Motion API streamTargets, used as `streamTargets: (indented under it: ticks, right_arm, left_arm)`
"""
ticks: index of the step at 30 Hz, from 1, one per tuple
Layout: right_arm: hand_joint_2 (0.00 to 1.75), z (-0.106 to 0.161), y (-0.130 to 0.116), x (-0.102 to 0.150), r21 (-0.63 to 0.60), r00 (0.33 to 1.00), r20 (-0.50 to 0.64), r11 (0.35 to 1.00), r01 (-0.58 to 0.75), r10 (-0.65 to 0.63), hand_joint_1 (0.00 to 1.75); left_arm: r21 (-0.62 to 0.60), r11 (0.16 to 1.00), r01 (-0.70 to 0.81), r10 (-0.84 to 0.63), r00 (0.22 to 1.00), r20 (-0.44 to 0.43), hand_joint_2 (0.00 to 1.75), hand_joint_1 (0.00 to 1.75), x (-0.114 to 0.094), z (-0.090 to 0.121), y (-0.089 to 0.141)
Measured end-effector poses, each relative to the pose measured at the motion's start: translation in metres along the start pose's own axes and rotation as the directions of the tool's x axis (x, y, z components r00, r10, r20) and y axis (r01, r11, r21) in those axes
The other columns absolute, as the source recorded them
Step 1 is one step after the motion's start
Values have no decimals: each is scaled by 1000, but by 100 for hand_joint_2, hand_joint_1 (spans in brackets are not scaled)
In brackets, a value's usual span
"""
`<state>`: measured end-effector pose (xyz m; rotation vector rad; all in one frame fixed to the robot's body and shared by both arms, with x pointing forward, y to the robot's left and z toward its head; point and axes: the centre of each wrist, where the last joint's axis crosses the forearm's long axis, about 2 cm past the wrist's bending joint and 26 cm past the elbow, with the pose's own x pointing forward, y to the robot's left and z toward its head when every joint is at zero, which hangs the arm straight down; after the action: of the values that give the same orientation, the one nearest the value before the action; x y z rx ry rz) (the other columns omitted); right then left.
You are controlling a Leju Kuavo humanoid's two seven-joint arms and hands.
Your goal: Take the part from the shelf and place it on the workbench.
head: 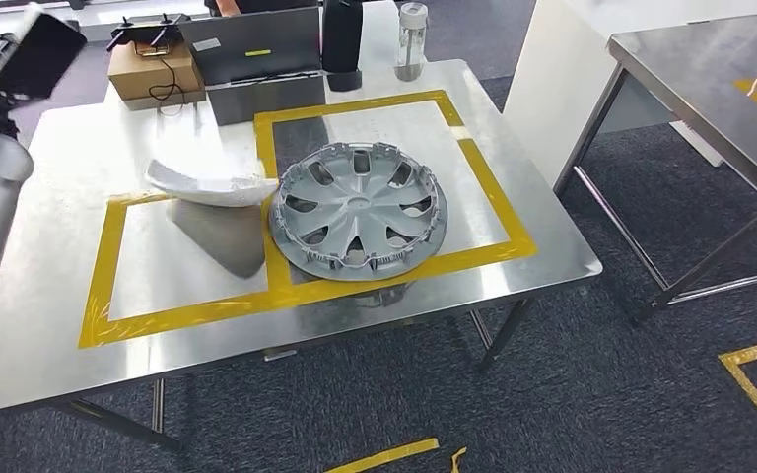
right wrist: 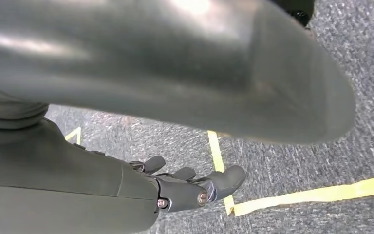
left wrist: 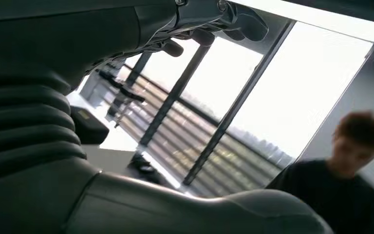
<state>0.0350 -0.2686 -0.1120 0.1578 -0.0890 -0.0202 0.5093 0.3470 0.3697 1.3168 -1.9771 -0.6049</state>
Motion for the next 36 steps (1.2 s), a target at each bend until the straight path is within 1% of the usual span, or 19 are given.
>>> streamTargets:
  ticks: [2,4,7,10,13,17,20,24,27,30,36]
  right_arm:
    - [0,0,0,0,-1,1000,0,1000,2,-2,0]
    - [0,0,1,-1,-3,1000,-2,1000,-1,1,0]
    - [0,0,2,0,-5,1000,-5,1000,-3,3,0]
    - [0,-1,6,0,-2,1000,-19,1000,2,-2,0]
    - [0,-1,6,1,-5,1000,-21,1000,19,-19,0]
    - [0,-1,6,1,-4,999,-13,999,33,-33,0]
    - [0,-1,6,1,-4,999,-13,999,41,-41,0]
    - [0,-1,6,0,-9,998,-14,998,54,-54,0]
    - [0,-1,6,-1,-12,999,-18,999,45,-45,0]
    - [0,-1,6,-3,-13,999,-23,999,33,-33,0]
    - [0,-1,4,-3,-18,1000,-18,1000,17,-18,0]
  left_arm:
    - [117,993,-32,20,995,100,0,0,13,-24,22]
    - [191,980,-61,26,984,178,0,0,25,-38,37]
    - [264,960,-99,27,965,263,0,0,42,-53,57]
    - [313,942,-119,14,948,318,0,0,55,-58,71]
    - [334,934,-124,-3,934,356,0,0,60,-54,73]
    - [348,933,-97,-49,921,387,0,0,60,-44,67]
    - [340,937,-83,-64,914,401,0,0,59,-34,59]
    - [351,933,-73,-84,908,410,0,0,56,-30,61]
    - [353,934,-55,-97,912,398,0,0,45,-23,64]
    - [345,936,-67,-77,918,388,0,0,31,-14,69]
    - [315,947,-54,-68,929,363,0,0,1,10,72]
